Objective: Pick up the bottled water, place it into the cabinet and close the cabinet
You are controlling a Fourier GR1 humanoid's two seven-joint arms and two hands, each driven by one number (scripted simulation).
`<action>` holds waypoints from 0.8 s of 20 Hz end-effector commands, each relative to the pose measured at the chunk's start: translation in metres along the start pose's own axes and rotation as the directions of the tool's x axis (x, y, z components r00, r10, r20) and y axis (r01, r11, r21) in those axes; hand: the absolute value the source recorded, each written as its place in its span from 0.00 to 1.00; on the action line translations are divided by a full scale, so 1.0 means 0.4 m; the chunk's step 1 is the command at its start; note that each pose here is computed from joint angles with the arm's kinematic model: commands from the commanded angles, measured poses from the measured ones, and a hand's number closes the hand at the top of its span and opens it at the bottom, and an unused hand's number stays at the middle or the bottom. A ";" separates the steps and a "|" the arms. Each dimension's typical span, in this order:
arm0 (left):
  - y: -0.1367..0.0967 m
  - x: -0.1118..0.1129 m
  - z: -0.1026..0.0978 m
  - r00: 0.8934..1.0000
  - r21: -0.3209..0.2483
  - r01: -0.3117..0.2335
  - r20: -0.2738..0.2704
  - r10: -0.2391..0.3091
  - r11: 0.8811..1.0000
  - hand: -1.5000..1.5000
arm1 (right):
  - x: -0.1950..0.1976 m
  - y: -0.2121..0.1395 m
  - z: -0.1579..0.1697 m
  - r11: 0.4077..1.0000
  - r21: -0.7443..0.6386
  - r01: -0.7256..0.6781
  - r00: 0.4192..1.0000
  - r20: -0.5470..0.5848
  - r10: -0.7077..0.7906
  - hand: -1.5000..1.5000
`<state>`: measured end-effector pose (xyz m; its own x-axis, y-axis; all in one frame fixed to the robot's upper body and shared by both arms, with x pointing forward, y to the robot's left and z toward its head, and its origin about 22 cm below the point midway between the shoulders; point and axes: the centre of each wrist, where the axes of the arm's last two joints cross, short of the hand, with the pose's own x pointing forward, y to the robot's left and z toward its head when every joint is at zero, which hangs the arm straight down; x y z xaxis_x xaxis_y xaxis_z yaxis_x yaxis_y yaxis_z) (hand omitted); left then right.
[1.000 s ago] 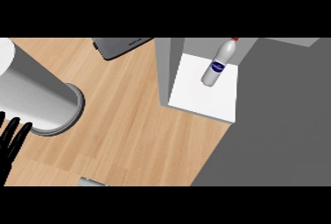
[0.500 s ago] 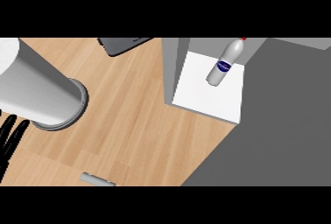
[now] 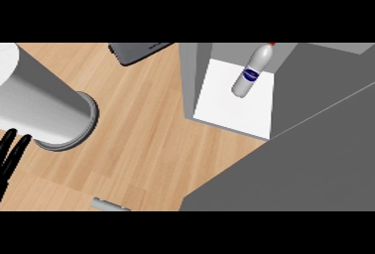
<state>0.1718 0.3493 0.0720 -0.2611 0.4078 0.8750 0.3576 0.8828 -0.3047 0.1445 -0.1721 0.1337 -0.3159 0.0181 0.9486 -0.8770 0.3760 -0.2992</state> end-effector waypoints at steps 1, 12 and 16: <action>0.010 -0.005 0.008 1.000 0.012 -0.001 -0.013 0.001 1.000 0.00 | -0.026 -0.039 -0.061 0.999 -0.046 -0.027 0.994 -0.105 0.022 1.00; 0.027 -0.002 0.012 1.000 0.031 -0.003 -0.008 0.003 1.000 0.00 | -0.052 -0.144 -0.240 0.994 -0.108 0.008 0.979 -0.201 -0.029 1.00; 0.044 0.000 0.018 1.000 0.052 0.010 -0.011 -0.009 0.999 0.00 | -0.040 -0.203 -0.329 0.979 -0.205 0.008 0.973 -0.224 -0.054 1.00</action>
<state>0.1711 0.3618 0.0651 -0.2515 0.4058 0.8787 0.3190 0.8919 -0.3206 0.2436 -0.1083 0.1447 -0.2259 0.1921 0.9550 -0.8227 0.4873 -0.2927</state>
